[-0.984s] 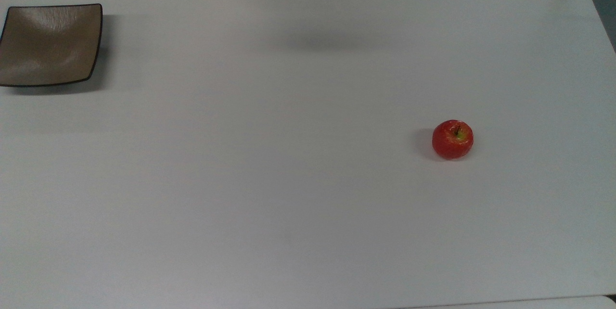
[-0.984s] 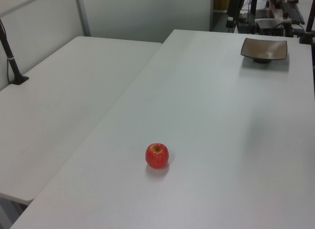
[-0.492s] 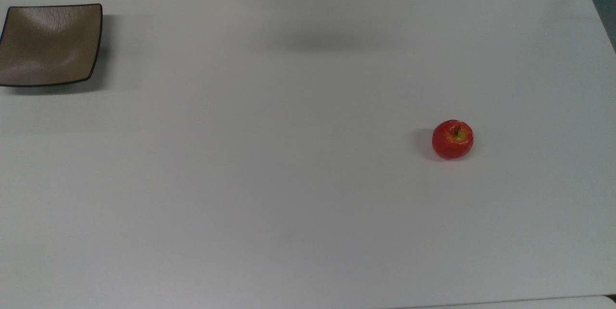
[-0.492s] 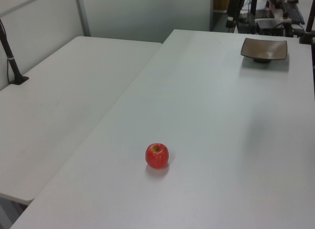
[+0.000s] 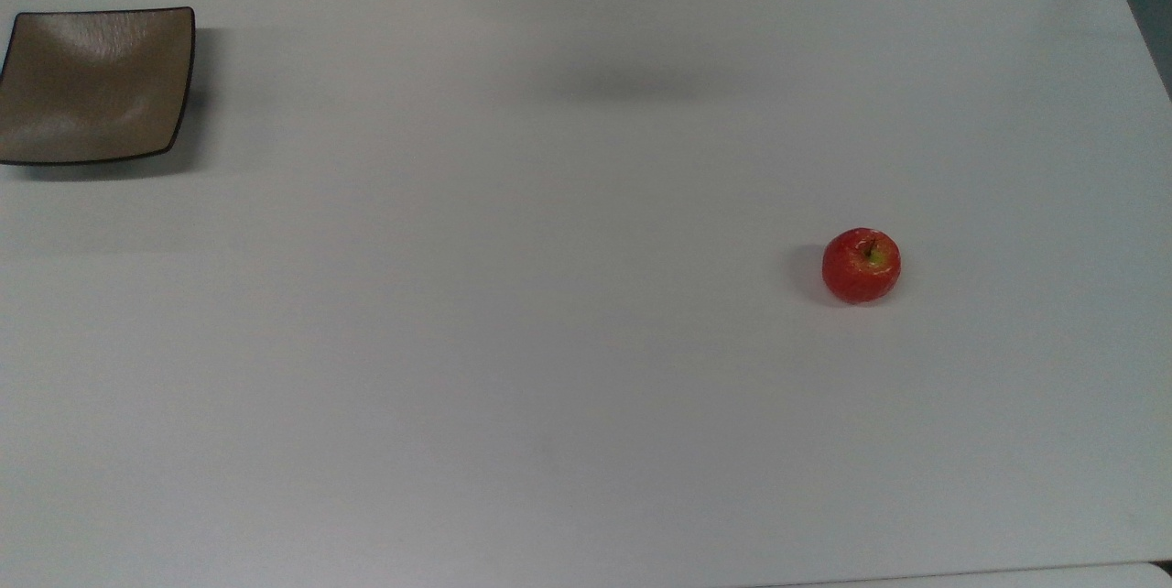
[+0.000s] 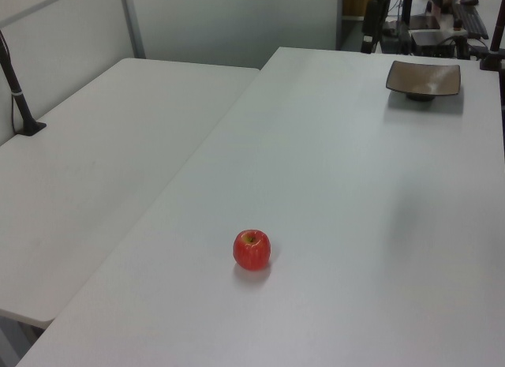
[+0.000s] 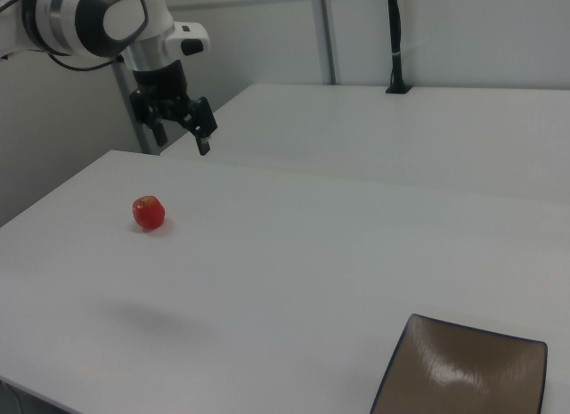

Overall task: Apples placed on a ceramic plate
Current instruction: 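Move the open gripper over the red apple and lower toward it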

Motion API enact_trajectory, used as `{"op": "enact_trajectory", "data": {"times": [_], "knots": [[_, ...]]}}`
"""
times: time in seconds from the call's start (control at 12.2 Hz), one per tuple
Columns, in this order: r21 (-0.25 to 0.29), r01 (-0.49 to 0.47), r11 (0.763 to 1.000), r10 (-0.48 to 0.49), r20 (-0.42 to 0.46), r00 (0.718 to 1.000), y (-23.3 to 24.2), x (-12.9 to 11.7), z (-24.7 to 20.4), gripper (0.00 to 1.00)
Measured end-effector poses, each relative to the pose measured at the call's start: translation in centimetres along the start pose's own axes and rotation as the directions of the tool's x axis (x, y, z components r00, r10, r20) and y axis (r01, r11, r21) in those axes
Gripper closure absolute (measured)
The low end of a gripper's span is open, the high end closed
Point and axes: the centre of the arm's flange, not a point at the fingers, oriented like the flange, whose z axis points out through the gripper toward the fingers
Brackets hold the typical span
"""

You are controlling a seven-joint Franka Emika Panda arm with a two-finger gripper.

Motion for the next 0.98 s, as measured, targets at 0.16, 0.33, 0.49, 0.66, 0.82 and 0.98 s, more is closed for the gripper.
{"op": "enact_trajectory", "data": {"times": [0.16, 0.33, 0.49, 0.66, 0.82, 0.98], "knots": [[0.004, 0.042, 0.999, -0.042, 0.052, 0.998, -3.0, 1.1, 0.4, 0.00], [0.004, 0.023, 1.000, -0.023, 0.070, 0.997, -7.1, 3.1, 0.8, 0.00], [0.005, -0.015, 1.000, 0.015, 0.062, 0.998, -11.9, 4.8, 1.9, 0.00], [0.023, -0.072, 0.997, 0.071, 0.011, 0.997, -17.0, 6.3, 3.6, 0.00], [0.044, -0.065, 0.997, 0.066, -0.023, 0.998, -21.4, 6.9, 6.2, 0.00], [0.057, -0.080, 0.995, 0.082, -0.039, 0.996, -24.3, 7.5, 9.7, 0.00]]}}
